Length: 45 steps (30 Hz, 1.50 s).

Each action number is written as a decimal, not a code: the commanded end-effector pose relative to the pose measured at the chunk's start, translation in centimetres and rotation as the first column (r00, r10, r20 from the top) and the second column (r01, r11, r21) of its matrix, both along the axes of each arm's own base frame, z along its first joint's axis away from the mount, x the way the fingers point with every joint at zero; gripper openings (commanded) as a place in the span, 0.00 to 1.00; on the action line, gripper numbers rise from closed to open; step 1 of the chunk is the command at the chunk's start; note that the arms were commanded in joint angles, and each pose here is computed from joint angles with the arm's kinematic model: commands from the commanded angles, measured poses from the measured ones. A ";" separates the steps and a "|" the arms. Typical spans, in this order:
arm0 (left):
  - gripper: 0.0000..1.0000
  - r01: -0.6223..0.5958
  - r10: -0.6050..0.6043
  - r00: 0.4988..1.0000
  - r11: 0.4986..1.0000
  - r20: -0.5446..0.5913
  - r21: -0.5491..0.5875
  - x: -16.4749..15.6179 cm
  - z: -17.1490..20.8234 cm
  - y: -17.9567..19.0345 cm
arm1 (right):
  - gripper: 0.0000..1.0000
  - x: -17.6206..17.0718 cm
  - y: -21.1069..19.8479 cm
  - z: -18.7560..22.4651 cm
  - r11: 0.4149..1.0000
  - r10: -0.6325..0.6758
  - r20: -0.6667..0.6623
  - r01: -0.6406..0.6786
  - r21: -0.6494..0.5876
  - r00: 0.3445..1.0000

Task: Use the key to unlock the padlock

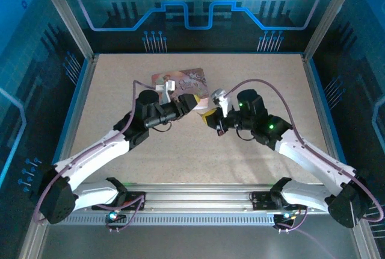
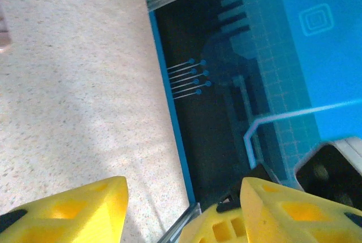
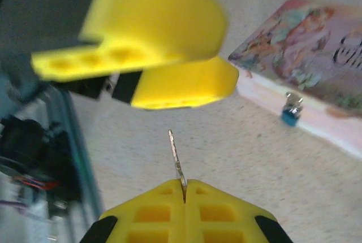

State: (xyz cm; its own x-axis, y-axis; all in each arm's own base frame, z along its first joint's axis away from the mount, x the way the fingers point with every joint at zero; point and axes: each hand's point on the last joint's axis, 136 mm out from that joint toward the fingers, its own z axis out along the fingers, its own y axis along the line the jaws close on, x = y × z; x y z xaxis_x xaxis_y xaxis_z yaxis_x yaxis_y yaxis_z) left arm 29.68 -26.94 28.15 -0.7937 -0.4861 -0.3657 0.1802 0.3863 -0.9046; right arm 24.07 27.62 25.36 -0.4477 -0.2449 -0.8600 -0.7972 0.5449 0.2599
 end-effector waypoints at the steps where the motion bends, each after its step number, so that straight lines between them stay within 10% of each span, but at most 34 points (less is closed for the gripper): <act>1: 0.58 -0.069 0.085 0.978 0.994 -0.193 0.085 -0.9 -1.7 2.0 | 0.00 1.1 -1.9 -0.5 0.960 -0.010 0.258 0.082 -0.267 0.966; 16: 0.46 -0.174 0.164 0.849 0.984 -0.503 0.027 -1.7 -3.3 1.7 | 0.00 1.6 1.0 0.7 0.786 0.281 0.660 0.227 -0.575 0.697; 45: 0.06 -0.201 0.168 0.805 0.980 -0.569 0.005 -1.8 -5.1 0.9 | 0.00 0.7 3.1 0.5 0.800 0.309 0.666 0.193 -0.568 0.679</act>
State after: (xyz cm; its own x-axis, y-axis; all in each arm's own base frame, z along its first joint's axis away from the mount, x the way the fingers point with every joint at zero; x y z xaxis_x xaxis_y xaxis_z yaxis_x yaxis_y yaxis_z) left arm 27.85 -25.54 23.31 -0.7408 -0.6567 0.1415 -0.4376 0.3119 -0.8434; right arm 25.19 29.75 24.16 0.2314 -0.8113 -0.5369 -0.6258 0.2984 -0.7206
